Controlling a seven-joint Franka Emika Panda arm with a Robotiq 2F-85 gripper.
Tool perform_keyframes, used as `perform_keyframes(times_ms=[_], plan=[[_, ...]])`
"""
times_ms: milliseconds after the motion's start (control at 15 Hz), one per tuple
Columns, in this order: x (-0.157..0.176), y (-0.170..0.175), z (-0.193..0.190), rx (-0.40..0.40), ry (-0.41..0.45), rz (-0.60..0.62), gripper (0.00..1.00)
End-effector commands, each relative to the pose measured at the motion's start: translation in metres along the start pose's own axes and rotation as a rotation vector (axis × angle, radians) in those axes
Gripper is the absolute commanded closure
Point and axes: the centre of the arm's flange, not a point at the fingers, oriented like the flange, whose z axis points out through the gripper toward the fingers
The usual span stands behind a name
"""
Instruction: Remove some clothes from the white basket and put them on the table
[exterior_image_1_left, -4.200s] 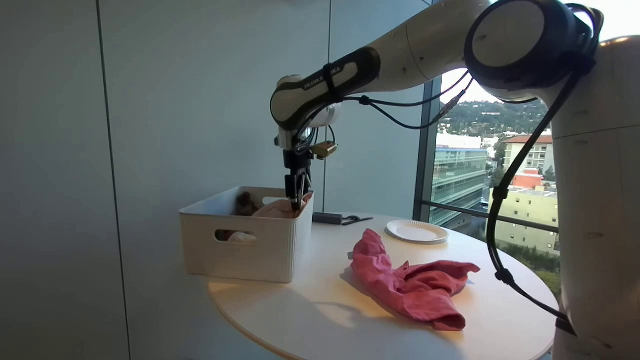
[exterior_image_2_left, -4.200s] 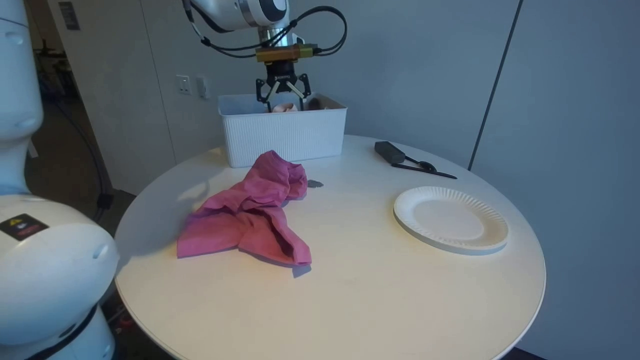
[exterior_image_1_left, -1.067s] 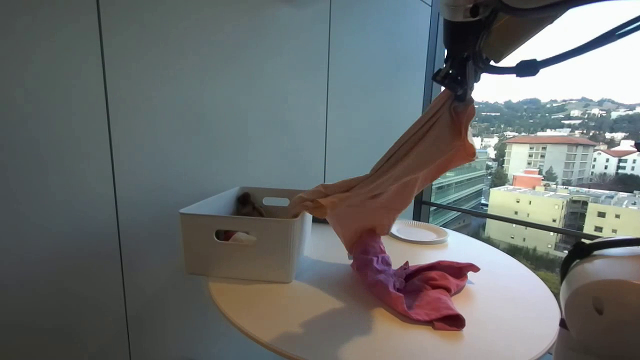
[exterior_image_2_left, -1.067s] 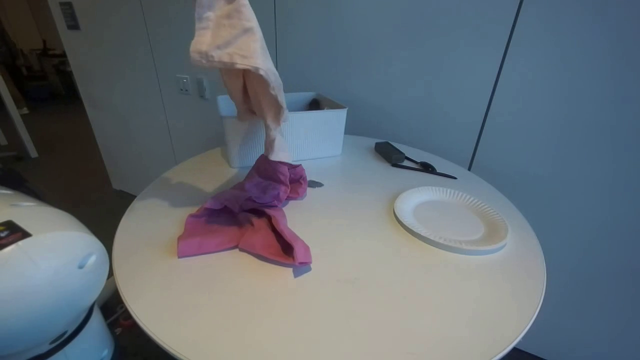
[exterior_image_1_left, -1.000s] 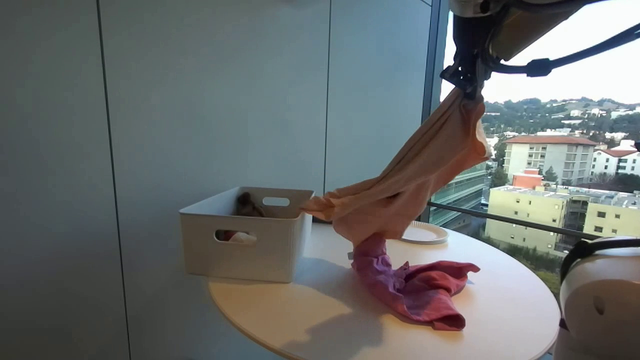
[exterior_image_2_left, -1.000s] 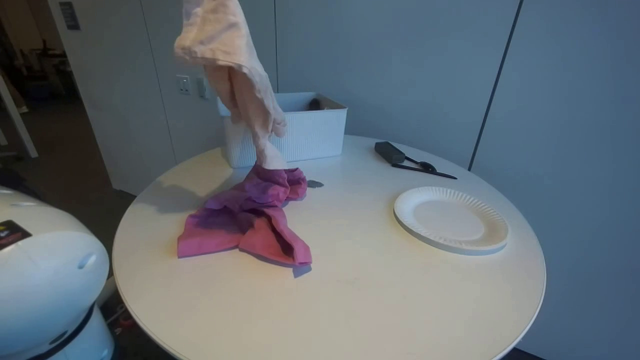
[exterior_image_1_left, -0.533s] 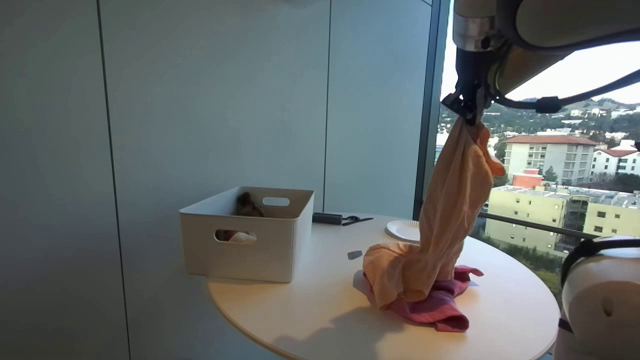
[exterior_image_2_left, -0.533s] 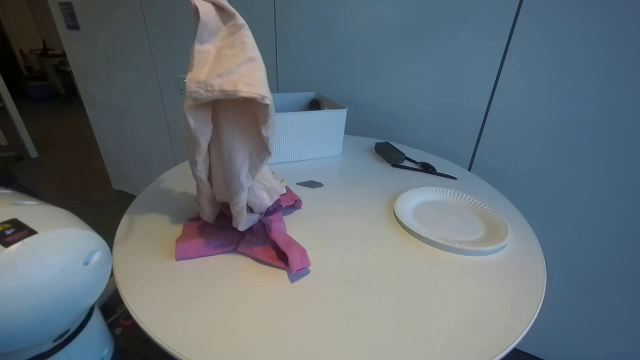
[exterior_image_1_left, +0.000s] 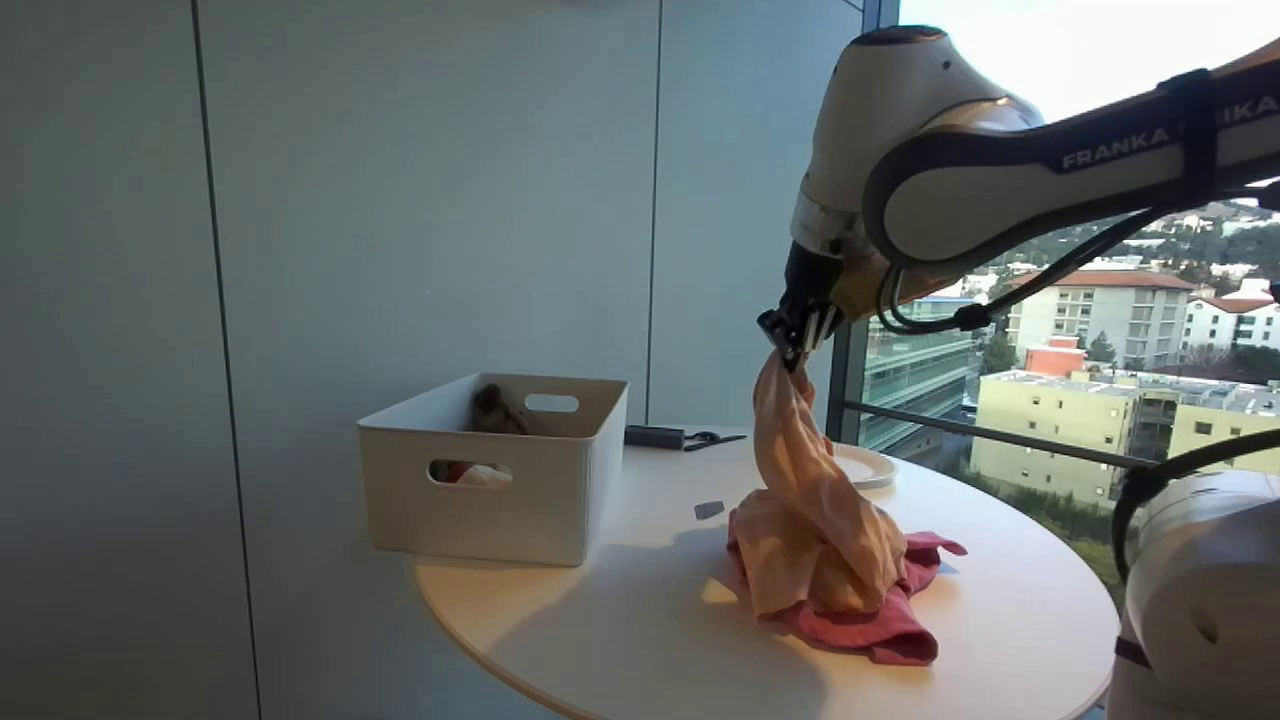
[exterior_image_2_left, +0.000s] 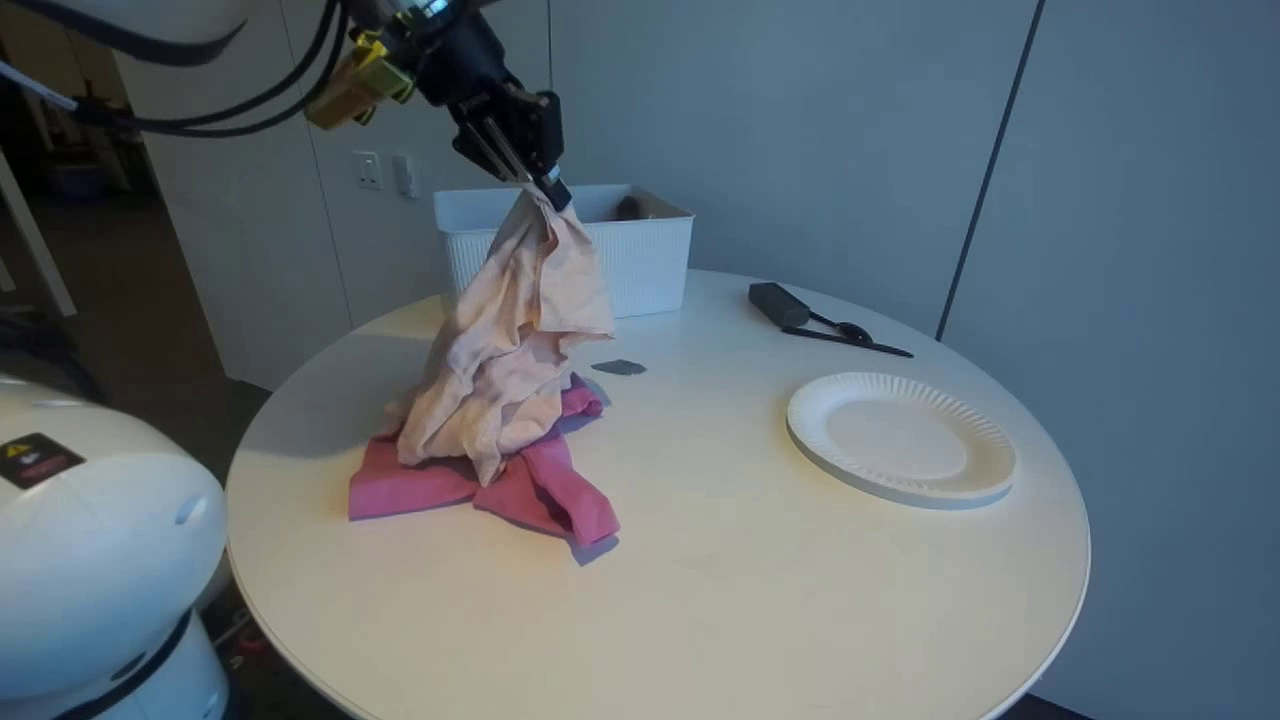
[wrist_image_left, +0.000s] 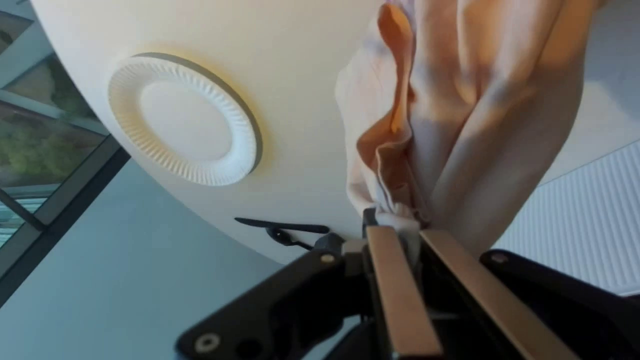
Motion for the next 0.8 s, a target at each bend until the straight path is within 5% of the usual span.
perform_keyframes(times_ms=[0, 400, 467, 533, 733], plan=[[0.028, -0.022, 0.048, 0.184, -0.065, -0.055, 0.96], [0.027, -0.047, 0.098, 0.385, -0.298, -0.14, 0.97], [0.027, -0.049, 0.102, 0.397, -0.318, -0.153, 0.86], [0.028, -0.05, 0.105, 0.4, -0.335, -0.159, 0.65], [0.033, -0.049, 0.099, 0.288, -0.346, -0.156, 0.56]])
